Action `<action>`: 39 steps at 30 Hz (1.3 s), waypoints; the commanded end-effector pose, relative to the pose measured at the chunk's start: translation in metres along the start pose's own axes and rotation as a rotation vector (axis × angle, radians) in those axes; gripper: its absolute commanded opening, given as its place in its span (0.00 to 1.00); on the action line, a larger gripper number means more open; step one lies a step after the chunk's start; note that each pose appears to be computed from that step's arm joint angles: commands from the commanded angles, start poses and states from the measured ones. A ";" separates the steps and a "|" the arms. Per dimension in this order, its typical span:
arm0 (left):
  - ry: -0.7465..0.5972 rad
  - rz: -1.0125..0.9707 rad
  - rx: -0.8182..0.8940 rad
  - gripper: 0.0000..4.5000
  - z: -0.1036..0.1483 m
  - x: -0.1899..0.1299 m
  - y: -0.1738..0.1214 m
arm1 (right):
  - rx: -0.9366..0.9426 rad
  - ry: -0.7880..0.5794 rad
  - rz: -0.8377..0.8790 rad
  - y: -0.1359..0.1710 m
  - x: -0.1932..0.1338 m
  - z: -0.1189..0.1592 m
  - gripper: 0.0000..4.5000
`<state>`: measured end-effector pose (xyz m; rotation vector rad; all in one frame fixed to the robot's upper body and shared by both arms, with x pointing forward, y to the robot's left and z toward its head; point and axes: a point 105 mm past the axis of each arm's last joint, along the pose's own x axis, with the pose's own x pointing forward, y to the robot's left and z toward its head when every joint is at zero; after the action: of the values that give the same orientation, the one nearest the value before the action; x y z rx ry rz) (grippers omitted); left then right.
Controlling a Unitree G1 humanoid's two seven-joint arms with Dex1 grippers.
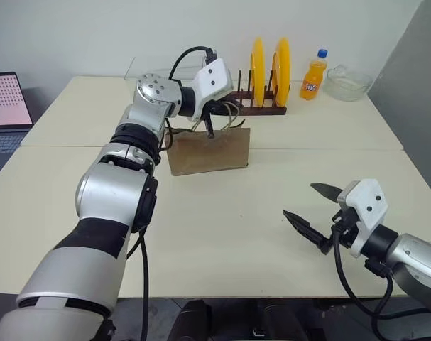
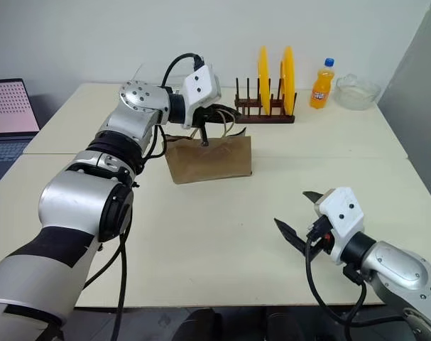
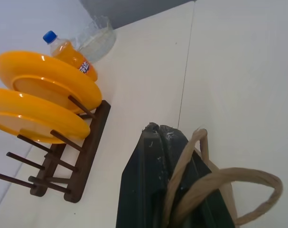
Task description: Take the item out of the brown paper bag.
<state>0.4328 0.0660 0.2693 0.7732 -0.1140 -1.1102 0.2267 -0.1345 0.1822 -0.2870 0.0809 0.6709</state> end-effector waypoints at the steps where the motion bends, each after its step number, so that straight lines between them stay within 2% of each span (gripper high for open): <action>1: 0.048 0.022 0.062 0.01 -0.004 -0.012 0.007 | -0.072 -0.076 0.030 0.013 -0.004 0.022 1.00; 3: 0.114 0.046 0.089 0.01 -0.015 -0.019 0.010 | -0.069 -0.079 0.038 0.014 -0.002 0.023 1.00; 6: 0.185 0.076 0.107 0.13 -0.027 -0.028 0.015 | -0.066 -0.081 0.046 0.014 -0.001 0.025 1.00; 18: 0.325 0.093 0.030 0.95 -0.052 -0.063 0.023 | -0.054 -0.113 0.152 0.019 0.009 0.032 1.00; 19: 0.334 0.083 0.014 0.99 -0.054 -0.067 0.023 | -0.044 -0.122 0.183 0.022 0.010 0.033 1.00; 25: 0.372 0.027 -0.051 0.99 -0.064 -0.085 0.017 | -0.030 -0.135 0.240 0.028 0.012 0.035 1.00; 39: 0.359 0.104 -0.093 0.99 -0.080 -0.068 0.011 | -0.031 -0.149 0.279 0.034 0.014 0.038 1.00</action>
<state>0.4438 0.1643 0.2282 0.8789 0.2297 -0.8839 0.2202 -0.0944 0.1997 -0.2562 0.0155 0.9459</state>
